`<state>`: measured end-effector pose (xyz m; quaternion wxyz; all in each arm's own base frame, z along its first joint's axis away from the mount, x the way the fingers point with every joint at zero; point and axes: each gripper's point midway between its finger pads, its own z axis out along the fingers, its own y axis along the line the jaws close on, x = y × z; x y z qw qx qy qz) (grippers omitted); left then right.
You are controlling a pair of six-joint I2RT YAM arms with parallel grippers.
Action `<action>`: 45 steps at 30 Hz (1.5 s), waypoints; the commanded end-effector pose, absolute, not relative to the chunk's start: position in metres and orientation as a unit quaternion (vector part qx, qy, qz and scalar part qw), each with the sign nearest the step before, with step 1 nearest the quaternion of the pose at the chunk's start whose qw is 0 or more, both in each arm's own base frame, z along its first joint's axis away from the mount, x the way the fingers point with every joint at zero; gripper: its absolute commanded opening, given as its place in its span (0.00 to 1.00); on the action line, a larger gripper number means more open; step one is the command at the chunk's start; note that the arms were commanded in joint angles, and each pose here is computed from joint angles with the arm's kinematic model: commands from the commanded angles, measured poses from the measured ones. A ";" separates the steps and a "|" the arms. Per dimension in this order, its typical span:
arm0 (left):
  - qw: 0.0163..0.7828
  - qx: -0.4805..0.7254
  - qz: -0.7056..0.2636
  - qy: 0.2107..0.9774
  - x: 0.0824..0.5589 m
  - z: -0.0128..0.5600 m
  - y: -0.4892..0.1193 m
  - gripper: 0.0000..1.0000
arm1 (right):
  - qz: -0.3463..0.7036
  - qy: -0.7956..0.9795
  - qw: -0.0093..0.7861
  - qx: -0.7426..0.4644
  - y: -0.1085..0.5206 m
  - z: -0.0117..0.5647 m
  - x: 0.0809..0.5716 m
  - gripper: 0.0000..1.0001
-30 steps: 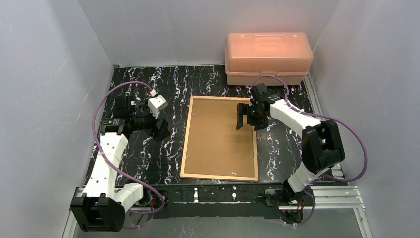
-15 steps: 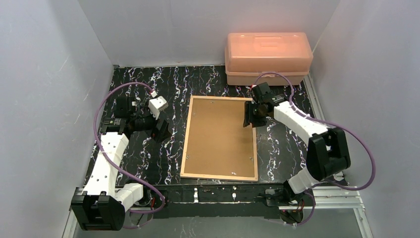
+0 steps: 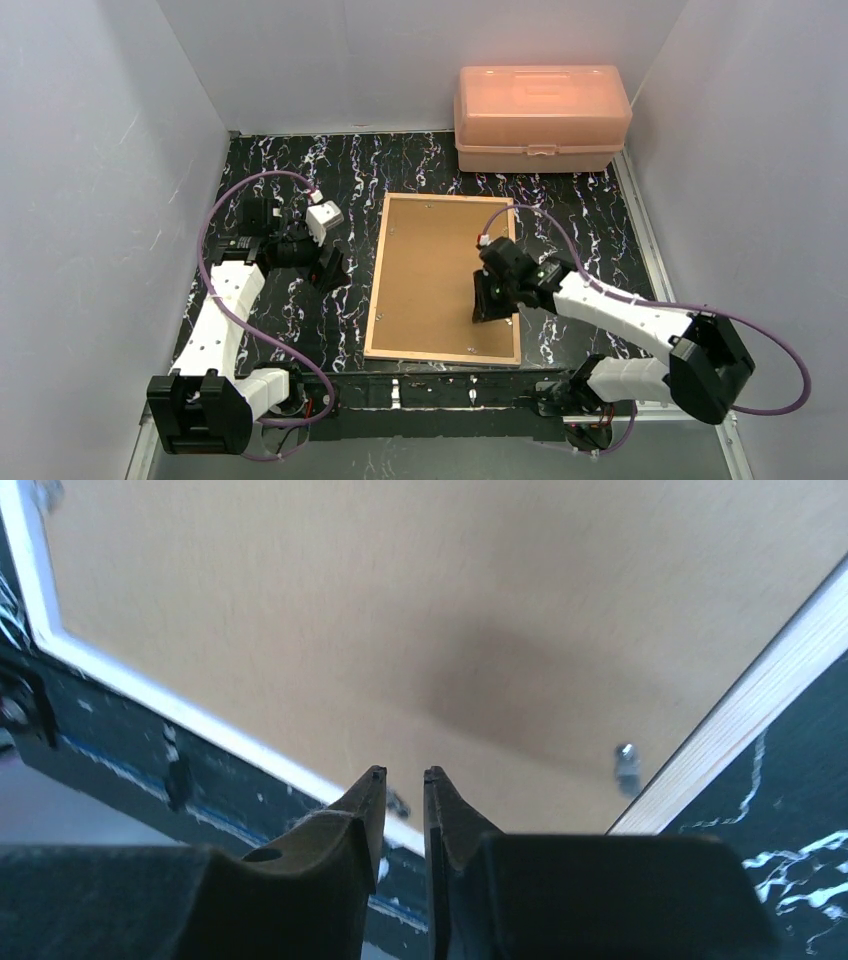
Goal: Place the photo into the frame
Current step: Turn over the photo frame item on the photo frame, then install the photo frame at the center of the board.
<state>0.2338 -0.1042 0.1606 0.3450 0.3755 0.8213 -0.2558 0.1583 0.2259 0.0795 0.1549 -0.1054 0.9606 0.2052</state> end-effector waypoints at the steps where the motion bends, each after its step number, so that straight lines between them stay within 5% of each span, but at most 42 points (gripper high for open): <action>1: 0.337 0.392 -0.278 0.810 0.225 0.156 -0.112 0.89 | 0.214 0.955 0.183 -0.092 0.232 0.085 0.133 0.28; 31: 0.298 0.425 -0.283 0.806 0.218 0.134 -0.120 0.88 | 0.159 0.968 0.142 -0.129 0.221 0.020 0.096 0.24; 45: 0.277 0.388 -0.309 0.823 0.225 0.136 -0.126 0.86 | 0.258 0.919 0.252 -0.160 0.297 0.137 0.151 0.42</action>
